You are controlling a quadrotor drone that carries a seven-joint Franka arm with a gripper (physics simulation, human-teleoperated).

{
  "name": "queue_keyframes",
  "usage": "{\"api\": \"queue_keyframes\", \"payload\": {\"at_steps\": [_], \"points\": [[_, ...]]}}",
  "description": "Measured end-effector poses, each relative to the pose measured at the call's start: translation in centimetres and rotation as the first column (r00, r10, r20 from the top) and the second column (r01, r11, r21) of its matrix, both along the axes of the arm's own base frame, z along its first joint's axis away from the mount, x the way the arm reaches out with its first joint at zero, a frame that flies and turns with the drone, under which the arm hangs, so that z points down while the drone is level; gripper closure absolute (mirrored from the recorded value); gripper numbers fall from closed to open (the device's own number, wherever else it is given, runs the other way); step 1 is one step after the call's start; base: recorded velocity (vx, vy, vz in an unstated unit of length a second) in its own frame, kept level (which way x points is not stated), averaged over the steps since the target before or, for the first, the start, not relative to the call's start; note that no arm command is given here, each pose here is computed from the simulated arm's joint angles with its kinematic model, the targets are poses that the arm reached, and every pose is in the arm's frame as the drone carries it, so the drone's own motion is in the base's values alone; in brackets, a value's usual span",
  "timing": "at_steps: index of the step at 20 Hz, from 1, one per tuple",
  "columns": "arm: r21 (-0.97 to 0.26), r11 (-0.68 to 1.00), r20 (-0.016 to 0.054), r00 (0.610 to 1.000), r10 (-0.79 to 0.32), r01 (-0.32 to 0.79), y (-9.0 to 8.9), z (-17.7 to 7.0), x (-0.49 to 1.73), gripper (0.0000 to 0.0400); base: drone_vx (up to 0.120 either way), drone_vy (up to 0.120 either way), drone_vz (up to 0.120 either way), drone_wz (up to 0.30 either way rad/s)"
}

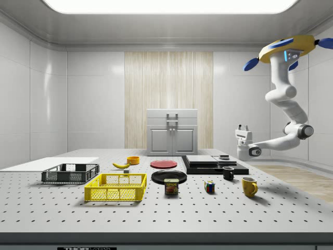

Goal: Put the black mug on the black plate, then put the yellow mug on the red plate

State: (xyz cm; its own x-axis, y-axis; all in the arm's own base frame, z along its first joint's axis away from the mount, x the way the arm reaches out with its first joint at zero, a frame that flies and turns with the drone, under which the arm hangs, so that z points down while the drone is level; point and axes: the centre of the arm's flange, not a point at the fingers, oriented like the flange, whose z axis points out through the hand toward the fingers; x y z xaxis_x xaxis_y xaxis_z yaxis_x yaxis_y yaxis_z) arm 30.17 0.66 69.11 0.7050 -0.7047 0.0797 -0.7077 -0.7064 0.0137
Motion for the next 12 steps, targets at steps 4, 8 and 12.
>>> {"api": "queue_keyframes", "payload": {"at_steps": [4, 8, 12], "points": [[-0.064, 0.998, 0.003, 1.0, -0.002, 0.002, 0.6, -0.1, -0.03, 0.0, 0.12, -0.12, 0.0, 0.0], [-0.188, 0.982, 0.0063, 1.0, -0.005, 0.006, 1.8, -0.3, -0.05, 0.0, 0.12, -0.12, 0.0, 0.0], [-0.415, 0.91, 0.0104, 1.0, -0.01, 0.013, 4.1, -1.2, -0.05, 0.0, 0.11, -0.09, 0.0, 0.0]]}}
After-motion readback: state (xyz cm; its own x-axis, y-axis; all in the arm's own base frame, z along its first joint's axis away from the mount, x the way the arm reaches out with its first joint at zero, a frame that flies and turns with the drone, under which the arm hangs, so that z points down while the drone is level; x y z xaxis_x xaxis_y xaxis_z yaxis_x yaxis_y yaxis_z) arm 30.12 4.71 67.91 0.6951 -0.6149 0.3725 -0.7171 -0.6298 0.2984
